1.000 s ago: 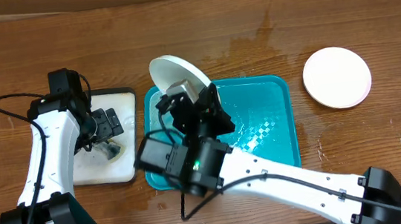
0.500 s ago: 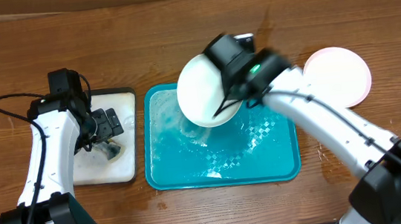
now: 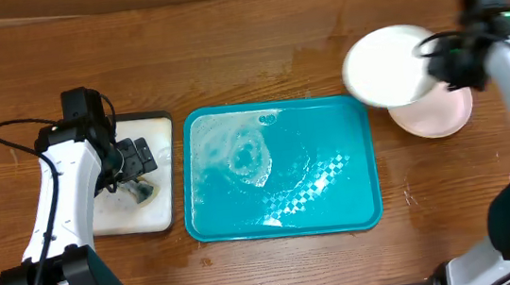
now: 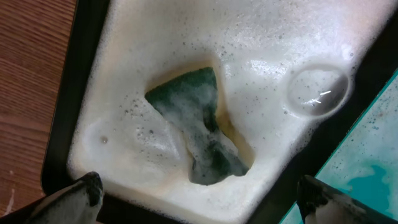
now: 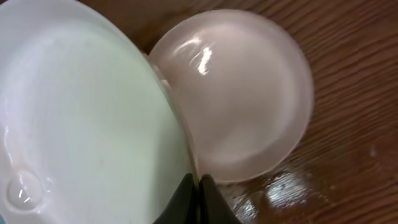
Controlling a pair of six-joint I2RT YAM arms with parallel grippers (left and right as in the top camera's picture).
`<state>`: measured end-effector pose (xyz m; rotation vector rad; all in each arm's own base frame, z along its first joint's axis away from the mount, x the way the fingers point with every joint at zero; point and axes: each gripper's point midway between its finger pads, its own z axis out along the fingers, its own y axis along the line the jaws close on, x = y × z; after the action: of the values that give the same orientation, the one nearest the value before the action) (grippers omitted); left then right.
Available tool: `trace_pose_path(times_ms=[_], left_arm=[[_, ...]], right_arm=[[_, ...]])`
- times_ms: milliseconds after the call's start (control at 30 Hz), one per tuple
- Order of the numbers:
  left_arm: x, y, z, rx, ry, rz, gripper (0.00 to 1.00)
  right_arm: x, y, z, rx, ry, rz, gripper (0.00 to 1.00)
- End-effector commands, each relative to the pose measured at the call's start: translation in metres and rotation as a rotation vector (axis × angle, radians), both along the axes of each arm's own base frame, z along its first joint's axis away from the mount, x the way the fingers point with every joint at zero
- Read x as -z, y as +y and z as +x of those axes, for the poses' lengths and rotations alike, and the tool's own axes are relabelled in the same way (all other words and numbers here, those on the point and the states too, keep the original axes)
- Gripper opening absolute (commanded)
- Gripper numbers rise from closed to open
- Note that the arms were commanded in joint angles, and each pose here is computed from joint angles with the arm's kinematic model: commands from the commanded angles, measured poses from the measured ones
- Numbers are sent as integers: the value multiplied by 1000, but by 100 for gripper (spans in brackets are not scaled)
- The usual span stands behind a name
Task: Clean dirty plates on tray and stack at the side
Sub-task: 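Carry the white plate right and lower it onto the plate stack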
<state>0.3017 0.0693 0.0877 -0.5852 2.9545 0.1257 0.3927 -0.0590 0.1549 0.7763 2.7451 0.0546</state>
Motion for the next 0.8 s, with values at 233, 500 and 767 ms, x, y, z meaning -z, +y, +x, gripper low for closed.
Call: trace_pose_path(times_ms=[233, 500, 767], left_arm=[[-3, -2, 1, 8, -14, -5, 100], [-3, -2, 1, 8, -14, -5, 100], [-3, -2, 1, 8, -14, -5, 100]], right_arm=[[23, -75, -1, 174, 15, 24, 4], [44, -82, -2, 184, 64, 3, 4], [53, -83, -8, 190, 111, -5, 4]])
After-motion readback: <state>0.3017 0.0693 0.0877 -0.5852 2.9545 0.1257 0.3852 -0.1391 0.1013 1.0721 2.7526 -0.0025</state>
